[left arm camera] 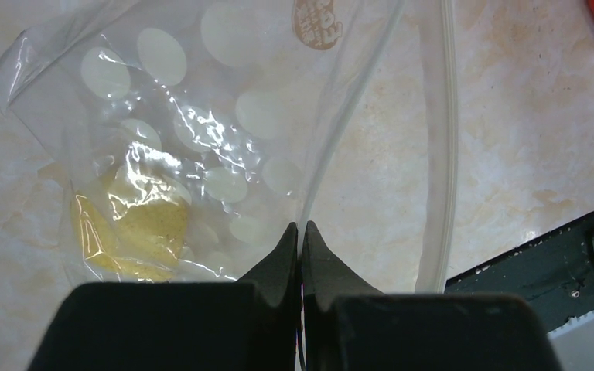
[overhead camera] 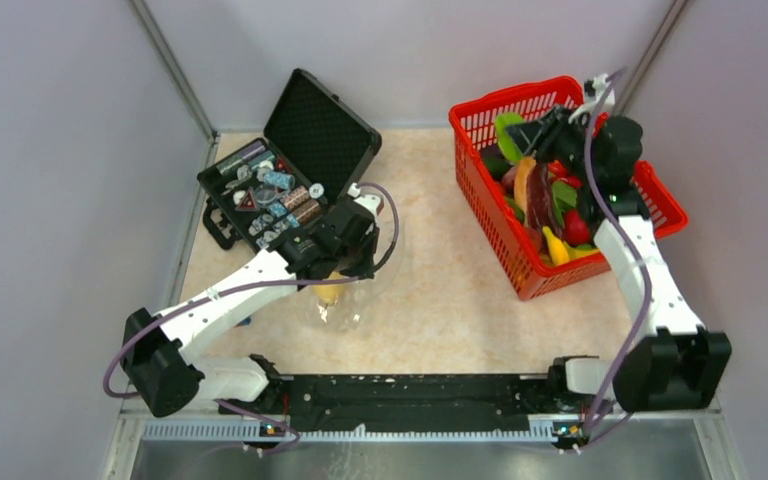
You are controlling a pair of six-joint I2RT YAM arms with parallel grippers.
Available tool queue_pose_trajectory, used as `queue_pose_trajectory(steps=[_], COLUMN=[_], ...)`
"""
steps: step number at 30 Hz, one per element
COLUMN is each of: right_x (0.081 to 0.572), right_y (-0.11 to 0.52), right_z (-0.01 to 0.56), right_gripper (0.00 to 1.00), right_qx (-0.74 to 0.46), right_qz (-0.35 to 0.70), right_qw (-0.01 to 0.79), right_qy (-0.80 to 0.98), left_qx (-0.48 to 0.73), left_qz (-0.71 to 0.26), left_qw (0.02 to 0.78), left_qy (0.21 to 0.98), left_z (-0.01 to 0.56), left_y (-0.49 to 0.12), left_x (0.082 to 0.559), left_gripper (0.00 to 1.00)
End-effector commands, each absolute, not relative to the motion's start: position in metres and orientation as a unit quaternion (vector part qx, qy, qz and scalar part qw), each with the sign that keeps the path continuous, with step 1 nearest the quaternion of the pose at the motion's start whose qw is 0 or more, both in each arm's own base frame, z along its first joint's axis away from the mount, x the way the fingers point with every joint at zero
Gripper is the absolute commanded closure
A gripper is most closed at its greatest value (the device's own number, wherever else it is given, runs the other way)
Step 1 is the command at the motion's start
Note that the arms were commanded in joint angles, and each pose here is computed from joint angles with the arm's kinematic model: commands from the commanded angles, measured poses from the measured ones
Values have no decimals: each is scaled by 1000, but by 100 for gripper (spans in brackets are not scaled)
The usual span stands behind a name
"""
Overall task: Place the food in the zip-top bag and seal the zipper
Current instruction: Place the fake vegetable in the zipper food storage bag.
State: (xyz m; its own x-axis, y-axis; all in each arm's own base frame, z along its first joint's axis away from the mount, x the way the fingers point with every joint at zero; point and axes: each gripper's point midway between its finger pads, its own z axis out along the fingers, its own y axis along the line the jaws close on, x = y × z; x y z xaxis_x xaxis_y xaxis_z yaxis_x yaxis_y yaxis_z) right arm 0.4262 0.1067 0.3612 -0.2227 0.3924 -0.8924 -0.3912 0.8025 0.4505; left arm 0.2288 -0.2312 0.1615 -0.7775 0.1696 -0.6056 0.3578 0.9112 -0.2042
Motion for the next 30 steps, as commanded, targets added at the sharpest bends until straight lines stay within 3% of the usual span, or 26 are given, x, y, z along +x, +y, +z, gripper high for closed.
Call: queue_pose_trajectory(steps=[1, 6, 13, 23, 30], right_x=[355, 290, 246, 247, 256], right_y=[149, 196, 247, 309, 313], right_z=[384, 359, 321, 278, 264], right_gripper=[100, 100, 100, 100, 100], right_qx=[-67, -108, -128, -42, 58], right_qz=[400, 456, 492, 516, 511], right_qw=[608, 557, 491, 429, 426], right_qy=[683, 686, 707, 740, 744], left_qx=[121, 113, 114, 99, 86], left_qz=[-183, -189, -201, -198, -213], left_qw=[345, 359, 364, 364, 373], left_qy=[913, 907, 902, 904, 899], left_z=[185, 195, 201, 197, 194], left_y=[-236, -238, -242, -239, -242], left_x=[238, 242, 243, 243, 243], left_gripper=[100, 100, 100, 100, 100])
